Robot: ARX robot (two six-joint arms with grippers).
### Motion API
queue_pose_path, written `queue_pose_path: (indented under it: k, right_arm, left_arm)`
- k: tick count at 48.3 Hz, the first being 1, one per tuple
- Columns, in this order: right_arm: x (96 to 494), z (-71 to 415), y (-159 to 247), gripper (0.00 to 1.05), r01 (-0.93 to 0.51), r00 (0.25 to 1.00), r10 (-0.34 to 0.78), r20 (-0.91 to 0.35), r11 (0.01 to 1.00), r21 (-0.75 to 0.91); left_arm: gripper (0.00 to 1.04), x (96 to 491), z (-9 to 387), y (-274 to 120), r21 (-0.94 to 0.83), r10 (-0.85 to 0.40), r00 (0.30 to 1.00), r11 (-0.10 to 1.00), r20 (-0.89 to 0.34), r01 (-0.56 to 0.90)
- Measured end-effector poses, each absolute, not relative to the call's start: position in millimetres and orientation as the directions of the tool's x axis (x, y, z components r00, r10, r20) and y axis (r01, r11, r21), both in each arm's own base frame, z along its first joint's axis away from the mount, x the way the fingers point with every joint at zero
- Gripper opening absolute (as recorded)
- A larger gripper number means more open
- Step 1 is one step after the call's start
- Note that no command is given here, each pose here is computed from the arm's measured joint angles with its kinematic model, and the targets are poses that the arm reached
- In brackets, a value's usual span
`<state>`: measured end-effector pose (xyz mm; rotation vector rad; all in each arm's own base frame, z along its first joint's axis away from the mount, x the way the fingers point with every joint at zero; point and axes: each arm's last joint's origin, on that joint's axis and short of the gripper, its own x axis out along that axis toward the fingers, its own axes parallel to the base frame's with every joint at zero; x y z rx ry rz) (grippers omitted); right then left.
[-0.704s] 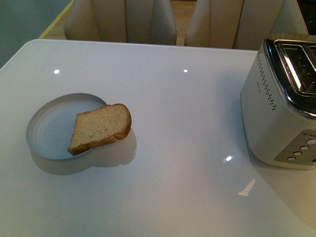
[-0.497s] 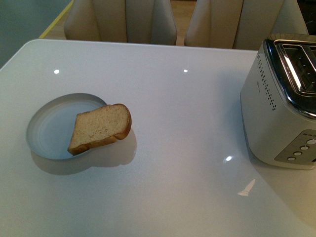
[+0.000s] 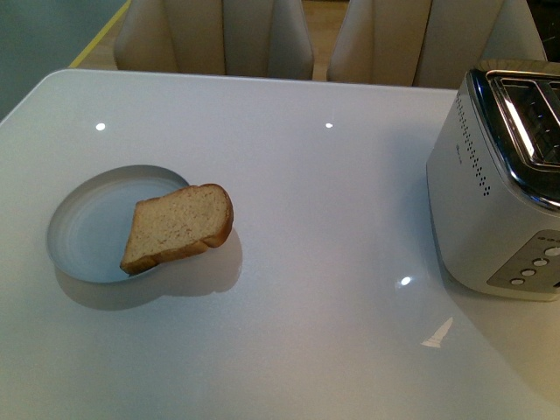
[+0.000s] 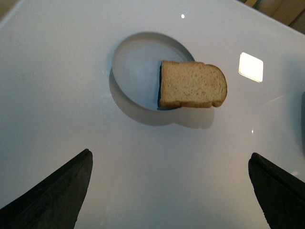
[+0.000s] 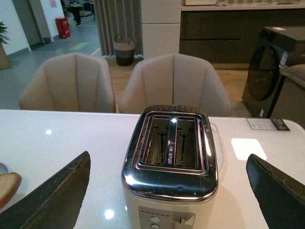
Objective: Left arm holds plate, right arm toasts bread
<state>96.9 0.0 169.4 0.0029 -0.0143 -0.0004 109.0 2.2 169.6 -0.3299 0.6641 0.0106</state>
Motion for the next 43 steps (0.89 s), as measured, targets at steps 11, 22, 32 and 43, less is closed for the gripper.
queue_pose_path:
  k: [11,22,32,43]
  right_arm:
    - [96.9,169.4,0.0,0.96,0.000,1.000,0.000,0.014,1.000,0.003]
    - [96.9,169.4,0.0,0.96,0.000,1.000,0.000,0.014,1.000,0.002]
    - [96.9,169.4,0.0,0.96,0.000,1.000,0.000,0.014,1.000,0.003]
    - [96.9,169.4,0.0,0.96,0.000,1.000,0.000,0.014,1.000,0.003]
  left_arm:
    - [0.97,145.0,181.4,15.0,-0.347,-0.090,0.810,0.926,-0.580,-0.145]
    - [0.97,224.4,172.8,33.1,-0.345,-0.063,0.840,0.926,-0.539,-0.152]
    - [0.97,305.0,104.6,55.3,-0.337,0.019,0.754,0.887,-0.657,-0.316]
    - [0.97,340.7,48.4,61.1,-0.345,0.052,0.652,0.815,-0.757,-0.465]
